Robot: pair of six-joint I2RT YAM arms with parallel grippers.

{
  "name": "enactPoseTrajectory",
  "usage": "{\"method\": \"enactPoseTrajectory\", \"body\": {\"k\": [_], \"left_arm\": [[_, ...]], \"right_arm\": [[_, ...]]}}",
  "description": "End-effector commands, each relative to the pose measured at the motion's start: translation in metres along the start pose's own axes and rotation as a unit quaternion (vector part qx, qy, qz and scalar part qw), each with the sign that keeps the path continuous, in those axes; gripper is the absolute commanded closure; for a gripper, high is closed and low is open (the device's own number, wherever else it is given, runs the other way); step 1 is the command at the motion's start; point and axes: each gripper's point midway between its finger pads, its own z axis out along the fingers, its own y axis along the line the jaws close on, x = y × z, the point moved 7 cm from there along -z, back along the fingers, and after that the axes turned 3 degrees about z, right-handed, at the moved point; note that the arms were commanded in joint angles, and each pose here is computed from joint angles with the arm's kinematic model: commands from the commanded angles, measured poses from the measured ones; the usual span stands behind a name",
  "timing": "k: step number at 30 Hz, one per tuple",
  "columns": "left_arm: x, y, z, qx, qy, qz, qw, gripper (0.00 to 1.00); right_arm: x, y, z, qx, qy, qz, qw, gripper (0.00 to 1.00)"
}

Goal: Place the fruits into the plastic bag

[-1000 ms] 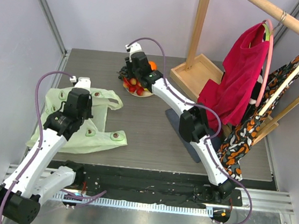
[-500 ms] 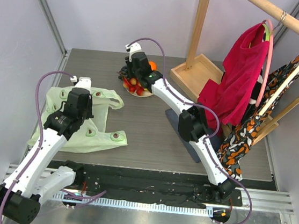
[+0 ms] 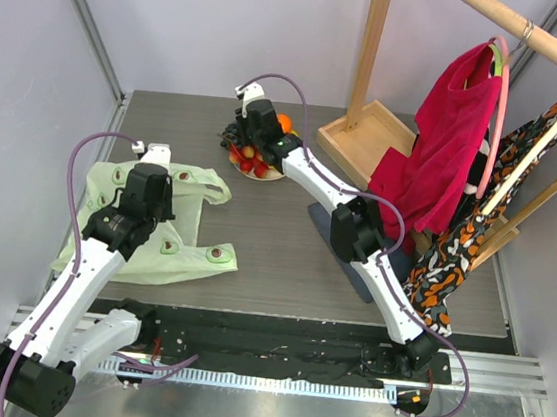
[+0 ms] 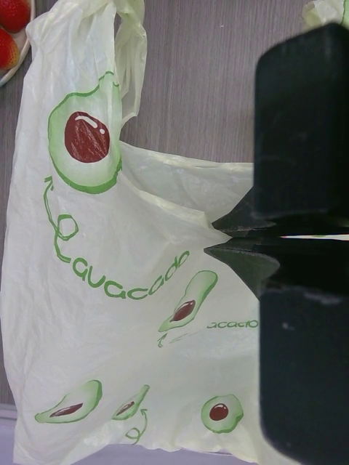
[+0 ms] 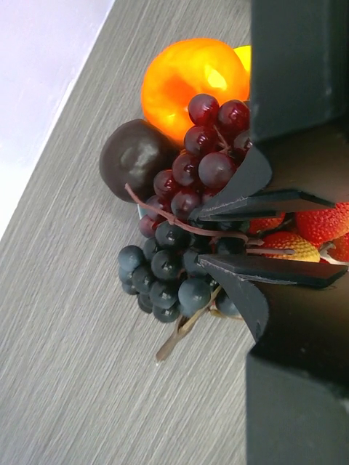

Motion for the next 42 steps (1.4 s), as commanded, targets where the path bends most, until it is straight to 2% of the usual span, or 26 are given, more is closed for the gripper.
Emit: {"method": "enactPoseTrajectory", "body": {"k": [1, 5, 11, 17, 28, 37, 42], "left_arm": [[-0.008, -0.001, 0.001, 0.004, -0.021, -0.010, 1.000, 1.00], [-0.008, -0.001, 0.001, 0.004, -0.022, -0.010, 1.000, 1.00], [-0.008, -0.001, 0.003, 0.003, -0.019, -0.009, 1.000, 1.00], [-0.008, -0.001, 0.003, 0.003, -0.020, -0.008, 1.000, 1.00], [-0.008, -0.001, 0.002, 0.003, -0.022, -0.008, 1.000, 1.00], [-0.008, 0.000, 0.001, 0.003, -0.024, -0.011, 1.000, 1.00], [-0.008, -0.001, 0.001, 0.005, -0.024, -0.011, 1.000, 1.00]], "right_arm": [[-0.028, -0.001, -0.002, -0.002, -0.047, 0.005, 0.999, 0.68], [-0.029, -0.002, -0.001, -0.001, -0.050, 0.005, 0.999, 0.69], [-0.035, -0.001, -0.004, -0.005, -0.060, 0.004, 0.998, 0.80], [-0.049, 0.001, -0.017, -0.011, -0.084, 0.006, 0.996, 0.99], [-0.094, 0.019, -0.044, -0.021, -0.169, 0.038, 0.985, 0.99], [-0.106, 0.025, -0.041, -0.011, -0.207, 0.050, 0.977, 0.99], [-0.117, 0.026, -0.041, -0.005, -0.245, 0.088, 0.965, 0.99]]}}
